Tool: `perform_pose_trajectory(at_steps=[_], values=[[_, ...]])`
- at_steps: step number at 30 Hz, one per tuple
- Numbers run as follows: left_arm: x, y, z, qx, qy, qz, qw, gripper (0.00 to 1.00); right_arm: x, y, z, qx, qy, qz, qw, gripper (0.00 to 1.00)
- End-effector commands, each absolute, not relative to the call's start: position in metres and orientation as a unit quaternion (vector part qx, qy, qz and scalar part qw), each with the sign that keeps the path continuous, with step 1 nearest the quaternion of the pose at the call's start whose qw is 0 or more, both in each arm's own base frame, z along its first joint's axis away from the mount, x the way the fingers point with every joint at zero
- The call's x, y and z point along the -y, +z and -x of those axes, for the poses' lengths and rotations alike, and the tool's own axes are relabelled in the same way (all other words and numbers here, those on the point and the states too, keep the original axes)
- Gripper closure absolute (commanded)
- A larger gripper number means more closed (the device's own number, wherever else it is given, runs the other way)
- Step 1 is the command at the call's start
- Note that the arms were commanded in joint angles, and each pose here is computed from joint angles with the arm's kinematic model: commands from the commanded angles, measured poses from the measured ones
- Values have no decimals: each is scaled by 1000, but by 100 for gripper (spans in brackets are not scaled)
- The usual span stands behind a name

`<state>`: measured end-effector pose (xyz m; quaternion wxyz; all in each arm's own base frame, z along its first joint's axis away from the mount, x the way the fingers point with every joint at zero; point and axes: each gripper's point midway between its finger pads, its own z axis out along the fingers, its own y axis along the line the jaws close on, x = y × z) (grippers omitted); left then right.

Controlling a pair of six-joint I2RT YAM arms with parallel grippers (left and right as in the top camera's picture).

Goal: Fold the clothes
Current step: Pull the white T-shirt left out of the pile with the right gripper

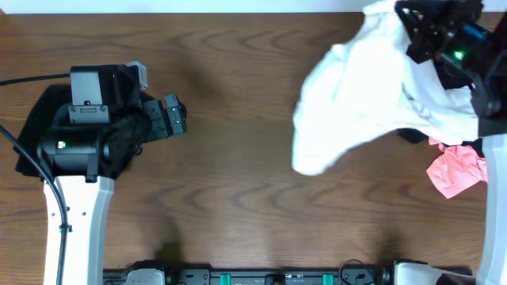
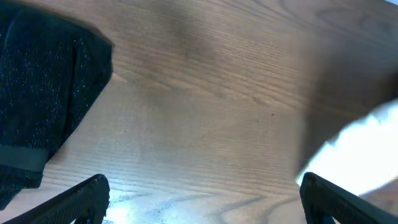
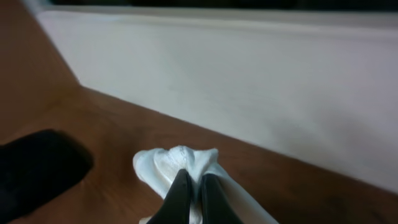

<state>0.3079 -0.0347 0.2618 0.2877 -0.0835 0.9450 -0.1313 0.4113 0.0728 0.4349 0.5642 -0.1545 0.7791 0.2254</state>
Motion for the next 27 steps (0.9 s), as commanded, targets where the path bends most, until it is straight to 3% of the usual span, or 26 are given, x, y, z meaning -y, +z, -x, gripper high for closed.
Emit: perform_pose_trajectory(at_steps=[1,5,12,27], values=[[33,267,-310,-944,-126,75,295,2,-96,465,-400,-745,259,173,590,99],[33,267,-310,-944,-126,75,295,2,-100,474,-409,-742,256,137,604,99],[33,267,-310,-944,-126,75,295,2,-142,474,-394,-736,291,172,587,99],[33,267,-310,-944,-126,75,295,2,-182,522,-283,-685,367,245,580,99]])
